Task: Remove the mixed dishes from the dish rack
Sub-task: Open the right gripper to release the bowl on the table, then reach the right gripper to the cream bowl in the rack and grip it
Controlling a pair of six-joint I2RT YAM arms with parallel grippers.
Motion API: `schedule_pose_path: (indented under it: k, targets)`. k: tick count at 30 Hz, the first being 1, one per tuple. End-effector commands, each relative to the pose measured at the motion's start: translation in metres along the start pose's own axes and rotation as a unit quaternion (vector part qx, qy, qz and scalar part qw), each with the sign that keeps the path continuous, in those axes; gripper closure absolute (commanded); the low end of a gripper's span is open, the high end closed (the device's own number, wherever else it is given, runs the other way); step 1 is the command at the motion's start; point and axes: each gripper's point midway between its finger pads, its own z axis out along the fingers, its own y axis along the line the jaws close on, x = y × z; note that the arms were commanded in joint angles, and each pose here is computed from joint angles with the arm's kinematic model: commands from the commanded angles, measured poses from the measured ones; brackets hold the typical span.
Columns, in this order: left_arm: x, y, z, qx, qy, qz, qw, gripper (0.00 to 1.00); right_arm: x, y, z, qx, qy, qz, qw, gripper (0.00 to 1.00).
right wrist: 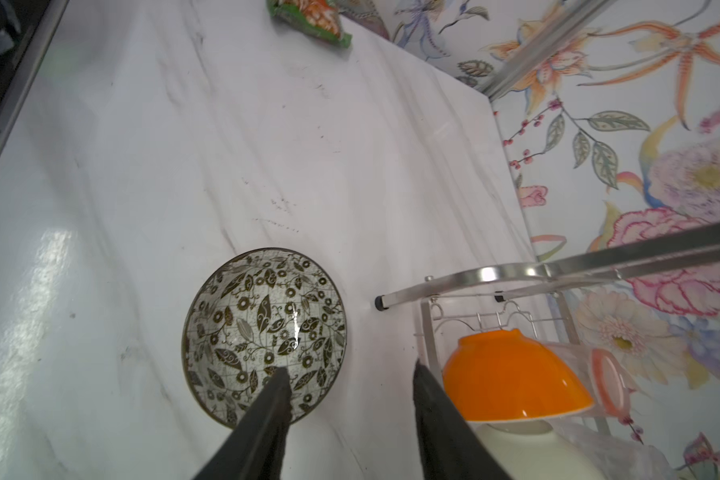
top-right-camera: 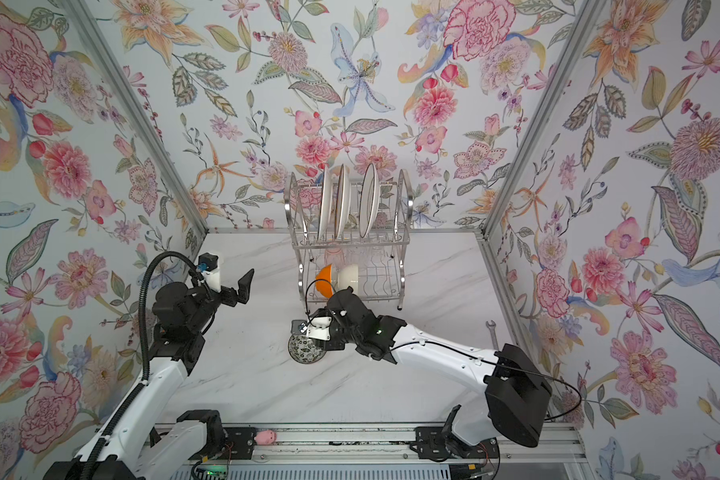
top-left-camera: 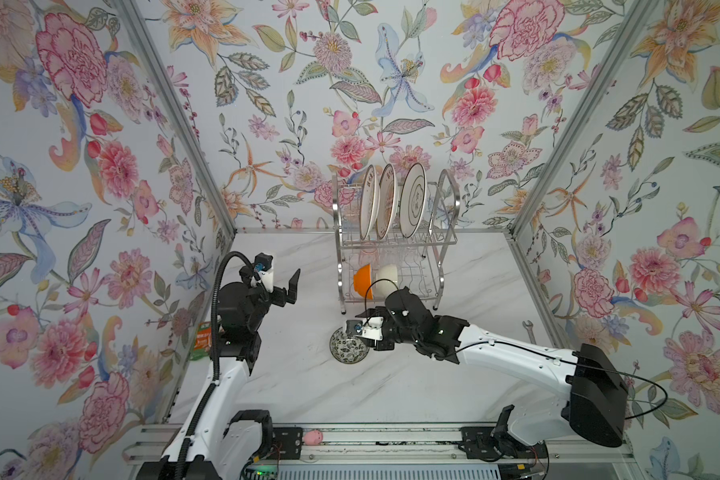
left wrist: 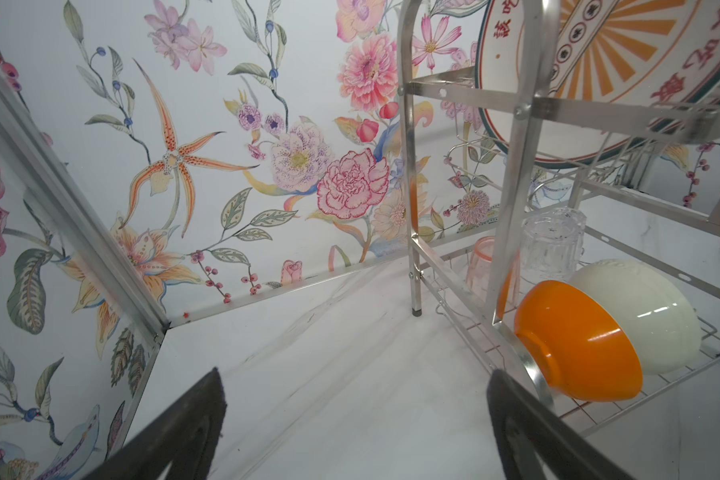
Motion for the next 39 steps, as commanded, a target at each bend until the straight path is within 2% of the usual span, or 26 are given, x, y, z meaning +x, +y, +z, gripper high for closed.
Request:
schedule_pose_path:
  k: [1,5,8,15,18,22,26,31,39]
  targets:
    - [-0.023,-0.014,-0.007,0.042,-0.033,0.028,0.998,0.01,-0.008,-0.013,-0.015,0.017,-0.065,0.090,0.994,0.51]
    - [-0.022,-0.025,-0.012,0.058,-0.040,0.032,0.997,0.01,0.012,-0.042,-0.034,0.075,-0.099,0.190,0.974,0.49]
    - [-0.010,-0.027,-0.010,0.055,-0.022,0.032,0.998,0.01,0.037,-0.063,-0.042,0.123,-0.101,0.268,0.950,0.49]
    - [0.005,-0.065,-0.009,0.129,-0.010,0.036,0.991,0.01,0.071,-0.086,-0.055,0.150,-0.138,0.382,0.901,0.48]
    - [0.013,-0.084,-0.010,0.162,-0.001,0.043,0.986,0.01,0.083,-0.091,-0.057,0.140,-0.155,0.417,0.885,0.48]
    - [0.024,-0.104,-0.009,0.188,0.009,0.042,0.981,0.01,0.096,-0.099,-0.054,0.130,-0.165,0.443,0.872,0.47]
    - [0.033,-0.119,-0.005,0.201,0.016,0.032,0.979,0.01,0.110,-0.106,-0.045,0.121,-0.155,0.459,0.867,0.47]
    - [0.040,-0.125,0.004,0.194,0.024,0.025,0.980,0.01,0.118,-0.113,-0.032,0.105,-0.155,0.470,0.863,0.48]
    - [0.049,-0.134,0.013,0.196,0.036,0.029,0.980,0.01,0.130,-0.126,-0.011,0.085,-0.170,0.504,0.842,0.48]
